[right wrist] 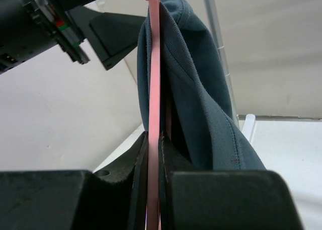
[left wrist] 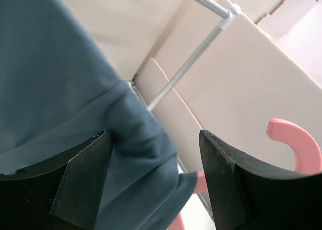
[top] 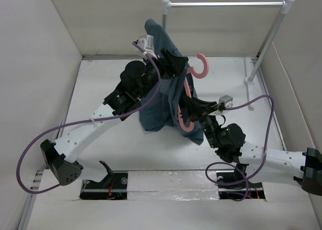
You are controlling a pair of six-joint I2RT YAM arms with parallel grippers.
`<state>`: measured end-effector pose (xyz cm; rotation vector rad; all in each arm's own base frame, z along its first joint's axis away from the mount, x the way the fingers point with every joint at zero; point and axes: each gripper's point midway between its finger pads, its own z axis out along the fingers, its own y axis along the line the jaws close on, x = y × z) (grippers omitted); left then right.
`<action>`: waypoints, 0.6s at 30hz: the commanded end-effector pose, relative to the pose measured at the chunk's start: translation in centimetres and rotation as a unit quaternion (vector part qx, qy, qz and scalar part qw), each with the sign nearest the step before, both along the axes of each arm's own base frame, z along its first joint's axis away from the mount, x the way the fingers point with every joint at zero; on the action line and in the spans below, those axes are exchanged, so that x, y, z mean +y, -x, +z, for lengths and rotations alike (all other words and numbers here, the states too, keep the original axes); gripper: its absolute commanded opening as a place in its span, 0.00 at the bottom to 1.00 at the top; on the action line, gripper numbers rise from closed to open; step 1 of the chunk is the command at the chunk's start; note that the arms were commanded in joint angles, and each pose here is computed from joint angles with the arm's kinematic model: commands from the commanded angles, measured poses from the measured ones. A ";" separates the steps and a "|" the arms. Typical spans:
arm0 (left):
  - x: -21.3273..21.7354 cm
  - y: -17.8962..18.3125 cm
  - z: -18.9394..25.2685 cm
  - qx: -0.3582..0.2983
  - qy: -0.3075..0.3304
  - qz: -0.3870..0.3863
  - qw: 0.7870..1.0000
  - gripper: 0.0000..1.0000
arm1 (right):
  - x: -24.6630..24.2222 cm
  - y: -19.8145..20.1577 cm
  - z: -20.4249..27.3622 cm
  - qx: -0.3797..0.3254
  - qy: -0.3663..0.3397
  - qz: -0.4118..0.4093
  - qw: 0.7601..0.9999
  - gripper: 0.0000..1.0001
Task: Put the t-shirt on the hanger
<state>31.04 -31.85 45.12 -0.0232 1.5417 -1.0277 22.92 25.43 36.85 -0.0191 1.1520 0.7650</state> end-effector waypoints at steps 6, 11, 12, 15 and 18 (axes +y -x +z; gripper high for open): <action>-0.8 -0.9 -0.7 0.011 0.039 -0.027 0.999 0.65 | 0.3 1.2 3.5 -0.027 -0.059 0.028 0.998 0.00; -0.2 -1.0 -1.1 0.016 0.060 -0.022 0.998 0.60 | 1.0 0.9 4.5 -0.036 -0.050 0.025 0.998 0.00; -0.3 -1.0 -1.6 0.020 0.060 -0.023 0.998 0.57 | 1.2 0.8 4.5 -0.037 -0.048 0.024 0.998 0.00; -0.6 -0.8 -1.9 0.022 0.072 -0.032 0.997 0.43 | 2.0 0.5 4.4 -0.034 -0.042 0.024 0.998 0.00; -0.4 -0.6 -2.4 0.023 0.078 -0.032 0.996 0.22 | 2.7 0.1 3.8 -0.027 -0.038 0.026 0.999 0.00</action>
